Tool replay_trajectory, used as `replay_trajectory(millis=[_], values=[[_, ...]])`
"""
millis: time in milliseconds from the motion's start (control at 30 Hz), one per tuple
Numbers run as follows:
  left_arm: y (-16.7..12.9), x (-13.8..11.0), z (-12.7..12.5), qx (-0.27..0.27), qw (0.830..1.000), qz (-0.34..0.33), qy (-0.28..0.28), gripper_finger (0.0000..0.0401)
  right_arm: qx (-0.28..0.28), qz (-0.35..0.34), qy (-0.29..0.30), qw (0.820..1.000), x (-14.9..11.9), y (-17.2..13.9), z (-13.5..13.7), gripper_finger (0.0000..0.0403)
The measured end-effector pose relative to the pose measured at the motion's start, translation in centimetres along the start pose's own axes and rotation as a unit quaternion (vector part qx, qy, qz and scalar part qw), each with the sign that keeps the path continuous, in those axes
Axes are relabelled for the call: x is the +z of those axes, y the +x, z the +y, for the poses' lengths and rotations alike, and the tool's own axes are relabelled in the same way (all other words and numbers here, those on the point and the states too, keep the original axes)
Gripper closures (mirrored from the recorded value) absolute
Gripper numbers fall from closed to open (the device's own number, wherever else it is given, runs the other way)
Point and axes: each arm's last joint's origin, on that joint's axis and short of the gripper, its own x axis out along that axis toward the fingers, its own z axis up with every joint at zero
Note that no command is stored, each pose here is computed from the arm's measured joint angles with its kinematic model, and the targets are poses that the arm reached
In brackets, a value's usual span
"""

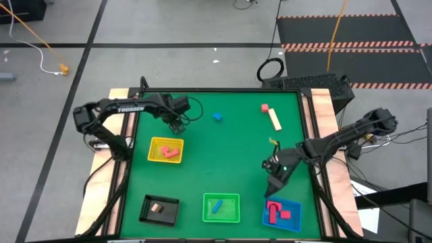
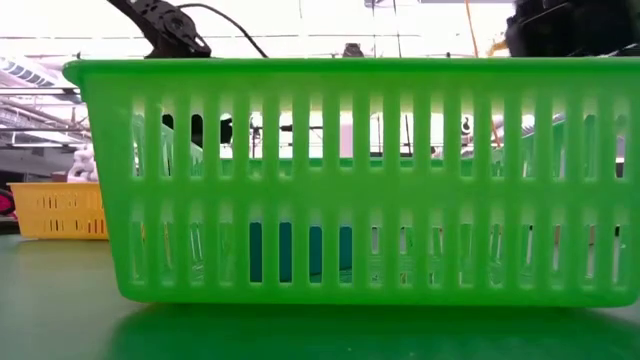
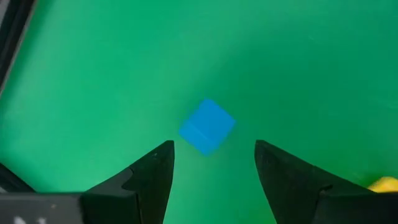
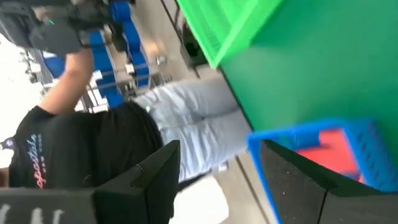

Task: Sort & place blocks by color
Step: Put the blue half-circle block into the green bin

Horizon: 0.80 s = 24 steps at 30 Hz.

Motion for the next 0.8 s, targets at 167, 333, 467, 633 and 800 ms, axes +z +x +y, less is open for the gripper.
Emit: replay_trajectory(millis=[167, 333, 467, 633, 800], values=[[0.5, 0.3, 1.5, -0.005, 1.0, 0.004, -0.003, 0.0176, 0.008, -0.048, -0.014, 0.999, 1.9, -1.2, -0.2, 0.0192], [1.2, 0.4, 2.2, -0.036, 0.999, 0.019, -0.01, 0.0176, 0.009, -0.09, -0.034, 0.995, 3.2, -2.1, -0.3, 0.0192], [2.2, 0.5, 1.7, -0.053, 0.998, 0.037, 0.006, 0.0176, 0.0, -0.135, -0.056, 0.989, 3.9, -2.6, -0.5, 0.0192], [3.4, 0.7, 1.4, -0.045, 0.997, 0.056, 0.026, 0.0176, -0.008, -0.16, -0.084, 0.984, 4.4, -3.0, -0.6, 0.0192], [4.4, 0.9, 1.3, -0.04, 0.996, 0.069, 0.035, 0.0176, -0.012, -0.175, -0.103, 0.979, 4.9, -3.5, -0.7, 0.0192]])
